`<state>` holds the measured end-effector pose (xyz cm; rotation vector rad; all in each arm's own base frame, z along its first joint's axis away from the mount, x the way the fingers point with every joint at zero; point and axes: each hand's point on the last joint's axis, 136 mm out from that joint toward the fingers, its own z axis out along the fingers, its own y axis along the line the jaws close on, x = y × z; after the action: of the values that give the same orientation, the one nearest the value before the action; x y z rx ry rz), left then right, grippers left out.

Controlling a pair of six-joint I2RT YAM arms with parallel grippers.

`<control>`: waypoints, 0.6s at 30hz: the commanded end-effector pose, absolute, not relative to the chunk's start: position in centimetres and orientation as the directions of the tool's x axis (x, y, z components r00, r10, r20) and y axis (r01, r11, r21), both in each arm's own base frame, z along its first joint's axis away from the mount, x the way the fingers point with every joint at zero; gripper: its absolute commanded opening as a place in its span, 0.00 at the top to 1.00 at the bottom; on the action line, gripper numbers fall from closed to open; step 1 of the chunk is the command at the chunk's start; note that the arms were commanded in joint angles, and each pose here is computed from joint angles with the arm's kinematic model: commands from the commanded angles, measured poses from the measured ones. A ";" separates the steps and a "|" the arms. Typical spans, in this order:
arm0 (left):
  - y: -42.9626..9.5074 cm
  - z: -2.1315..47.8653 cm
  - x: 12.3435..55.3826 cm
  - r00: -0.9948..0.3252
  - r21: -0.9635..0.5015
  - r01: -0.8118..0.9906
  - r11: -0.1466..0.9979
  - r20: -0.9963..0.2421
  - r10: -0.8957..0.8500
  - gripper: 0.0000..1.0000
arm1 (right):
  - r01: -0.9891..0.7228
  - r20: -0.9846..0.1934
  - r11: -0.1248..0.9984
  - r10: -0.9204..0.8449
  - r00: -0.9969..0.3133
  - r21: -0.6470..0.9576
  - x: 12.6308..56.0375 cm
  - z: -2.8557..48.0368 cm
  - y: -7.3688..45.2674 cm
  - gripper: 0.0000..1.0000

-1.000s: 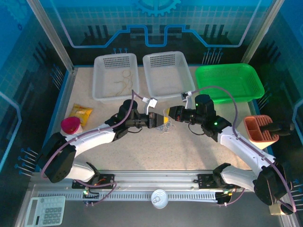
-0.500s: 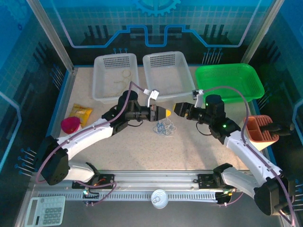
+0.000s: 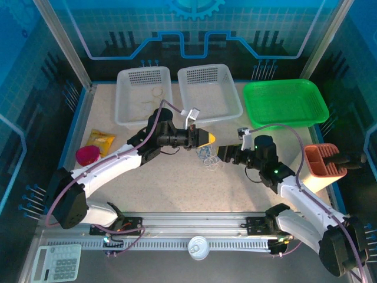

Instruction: Untangle the cables

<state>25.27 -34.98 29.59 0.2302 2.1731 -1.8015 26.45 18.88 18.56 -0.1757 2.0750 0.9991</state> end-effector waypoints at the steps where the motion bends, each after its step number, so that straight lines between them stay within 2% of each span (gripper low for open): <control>1: -35.5 31.6 24.8 -0.945 -0.939 0.311 0.150 -0.322 -0.056 1.00 | -0.534 -0.808 0.668 0.177 -0.562 0.518 26.6 20.6 19.5 0.29; 18: -35.5 32.3 24.6 -0.952 -0.947 0.292 0.133 -0.300 -0.052 1.00 | -0.636 -0.863 0.624 0.129 -0.489 0.454 29.1 24.3 23.2 0.31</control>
<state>25.11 -35.14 30.83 0.1909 2.1799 -1.8586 28.67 22.20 21.98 -0.3574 1.9486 0.9751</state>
